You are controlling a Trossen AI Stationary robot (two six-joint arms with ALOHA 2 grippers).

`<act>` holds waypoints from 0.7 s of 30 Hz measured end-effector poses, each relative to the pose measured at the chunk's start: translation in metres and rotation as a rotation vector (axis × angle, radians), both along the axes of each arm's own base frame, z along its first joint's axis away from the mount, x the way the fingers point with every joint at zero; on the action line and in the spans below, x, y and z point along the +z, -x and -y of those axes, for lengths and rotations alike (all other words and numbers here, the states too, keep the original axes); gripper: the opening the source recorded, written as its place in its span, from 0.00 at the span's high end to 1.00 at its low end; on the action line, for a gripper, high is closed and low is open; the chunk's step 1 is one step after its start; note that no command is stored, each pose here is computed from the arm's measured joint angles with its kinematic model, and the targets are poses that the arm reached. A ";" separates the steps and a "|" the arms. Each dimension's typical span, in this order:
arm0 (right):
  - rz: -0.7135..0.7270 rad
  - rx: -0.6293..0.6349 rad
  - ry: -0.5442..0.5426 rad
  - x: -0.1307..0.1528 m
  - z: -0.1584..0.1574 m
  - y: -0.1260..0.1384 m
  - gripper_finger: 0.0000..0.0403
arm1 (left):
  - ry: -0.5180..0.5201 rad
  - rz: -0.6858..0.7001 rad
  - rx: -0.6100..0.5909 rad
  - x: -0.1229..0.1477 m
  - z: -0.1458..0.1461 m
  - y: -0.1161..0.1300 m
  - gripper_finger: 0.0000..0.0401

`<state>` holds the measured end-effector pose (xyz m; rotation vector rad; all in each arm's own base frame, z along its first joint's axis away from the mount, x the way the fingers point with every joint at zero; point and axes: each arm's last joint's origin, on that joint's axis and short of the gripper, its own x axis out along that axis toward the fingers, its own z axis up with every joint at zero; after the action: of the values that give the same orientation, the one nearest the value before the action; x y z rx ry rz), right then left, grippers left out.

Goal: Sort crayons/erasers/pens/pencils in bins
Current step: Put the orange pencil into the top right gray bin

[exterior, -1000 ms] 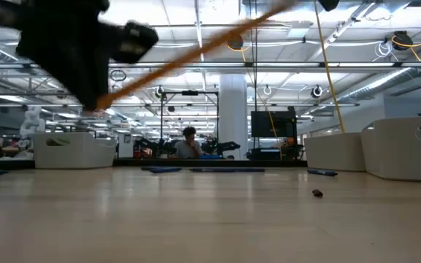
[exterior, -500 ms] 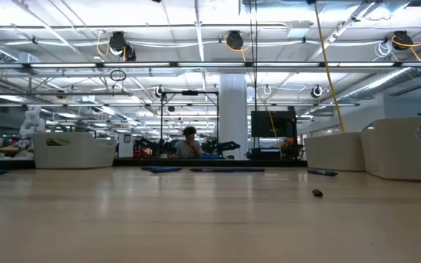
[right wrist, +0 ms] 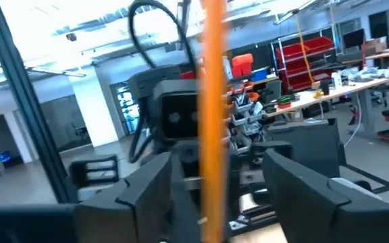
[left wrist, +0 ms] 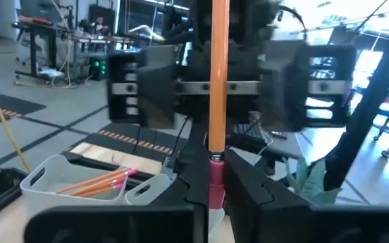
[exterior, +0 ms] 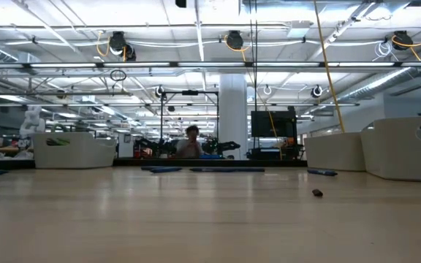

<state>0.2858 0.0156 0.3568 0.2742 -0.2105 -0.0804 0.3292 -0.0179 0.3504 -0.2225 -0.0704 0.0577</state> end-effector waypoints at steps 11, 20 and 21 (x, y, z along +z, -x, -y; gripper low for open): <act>0.030 0.044 0.011 0.003 -0.001 0.001 0.77 | -0.030 0.027 0.021 0.001 -0.009 -0.003 0.92; 0.039 0.038 0.046 0.004 0.000 0.001 0.95 | -0.119 0.061 -0.018 0.005 -0.006 -0.001 0.92; 0.040 0.038 0.046 0.004 0.000 0.001 0.95 | -0.130 0.067 -0.017 0.006 -0.006 -0.001 0.92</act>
<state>0.2847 0.0153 0.3612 0.2343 -0.2464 -0.0323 0.3302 -0.0120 0.3563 -0.0952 -0.1381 0.0290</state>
